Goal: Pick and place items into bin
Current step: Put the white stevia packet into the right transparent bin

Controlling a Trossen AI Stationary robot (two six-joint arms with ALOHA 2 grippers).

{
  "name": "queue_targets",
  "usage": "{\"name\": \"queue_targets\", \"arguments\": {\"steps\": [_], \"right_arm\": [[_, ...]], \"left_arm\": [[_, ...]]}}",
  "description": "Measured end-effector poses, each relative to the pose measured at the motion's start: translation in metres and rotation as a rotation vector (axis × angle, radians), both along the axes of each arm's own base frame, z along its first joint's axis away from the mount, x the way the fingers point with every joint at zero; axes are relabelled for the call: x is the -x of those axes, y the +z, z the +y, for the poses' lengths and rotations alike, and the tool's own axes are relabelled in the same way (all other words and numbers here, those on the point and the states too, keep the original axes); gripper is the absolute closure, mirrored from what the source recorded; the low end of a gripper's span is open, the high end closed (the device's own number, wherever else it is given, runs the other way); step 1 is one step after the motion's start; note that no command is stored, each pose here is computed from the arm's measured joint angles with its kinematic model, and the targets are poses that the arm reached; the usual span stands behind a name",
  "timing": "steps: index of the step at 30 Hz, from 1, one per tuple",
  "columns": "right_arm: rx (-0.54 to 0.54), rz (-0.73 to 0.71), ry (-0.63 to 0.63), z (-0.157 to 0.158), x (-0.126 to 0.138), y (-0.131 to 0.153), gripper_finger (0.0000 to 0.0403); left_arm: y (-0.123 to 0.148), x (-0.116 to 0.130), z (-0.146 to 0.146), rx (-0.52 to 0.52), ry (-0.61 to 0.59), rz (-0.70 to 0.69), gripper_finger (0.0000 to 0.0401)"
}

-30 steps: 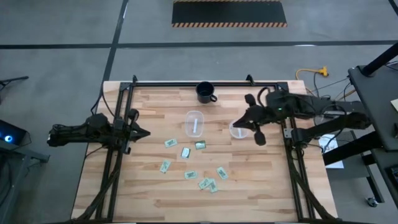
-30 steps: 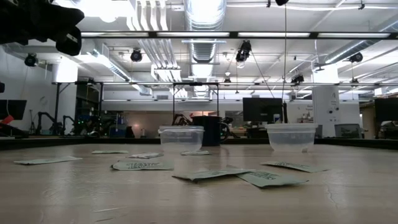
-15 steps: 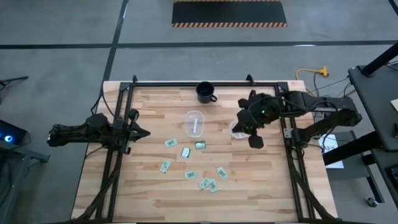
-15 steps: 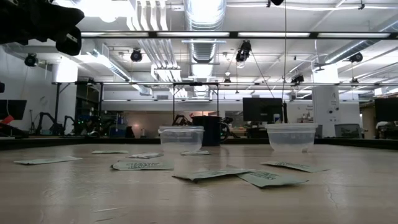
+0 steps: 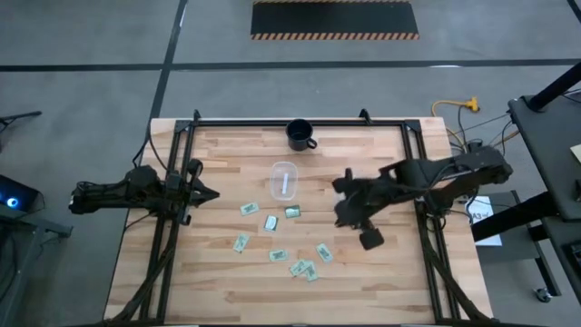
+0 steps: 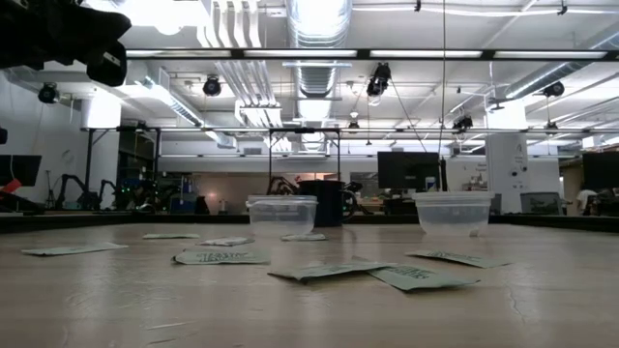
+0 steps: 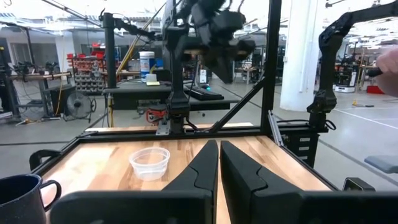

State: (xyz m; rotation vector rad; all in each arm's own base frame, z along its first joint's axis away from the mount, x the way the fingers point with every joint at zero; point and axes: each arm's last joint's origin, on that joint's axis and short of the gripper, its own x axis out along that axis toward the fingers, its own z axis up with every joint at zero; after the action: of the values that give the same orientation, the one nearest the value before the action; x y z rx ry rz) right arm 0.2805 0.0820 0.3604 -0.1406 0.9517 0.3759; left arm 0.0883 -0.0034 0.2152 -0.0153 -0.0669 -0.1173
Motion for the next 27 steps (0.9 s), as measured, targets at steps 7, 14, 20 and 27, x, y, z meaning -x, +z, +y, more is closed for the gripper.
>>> {"name": "queue_targets", "arguments": {"steps": [7, 14, 20, 27], "right_arm": [[0.032, 0.103, 0.041, 0.019, -0.022, -0.031, 0.0385], [0.043, 0.205, 0.025, 0.031, -0.039, -0.061, 0.0385], [0.076, 0.249, 0.080, 0.045, -0.045, -0.078, 0.0385], [0.138, 0.273, 0.087, 0.052, -0.049, -0.092, 0.0385]], "left_arm": [[0.000, 0.000, 0.000, 0.000, 0.000, 0.000, 0.0401], [0.000, 0.000, 0.000, 0.000, 0.000, -0.001, 0.0401], [0.000, 0.000, 0.000, 0.000, 0.000, 0.000, 0.0401], [0.000, 0.000, 0.000, 0.000, 0.000, 0.000, 0.0401]]}}
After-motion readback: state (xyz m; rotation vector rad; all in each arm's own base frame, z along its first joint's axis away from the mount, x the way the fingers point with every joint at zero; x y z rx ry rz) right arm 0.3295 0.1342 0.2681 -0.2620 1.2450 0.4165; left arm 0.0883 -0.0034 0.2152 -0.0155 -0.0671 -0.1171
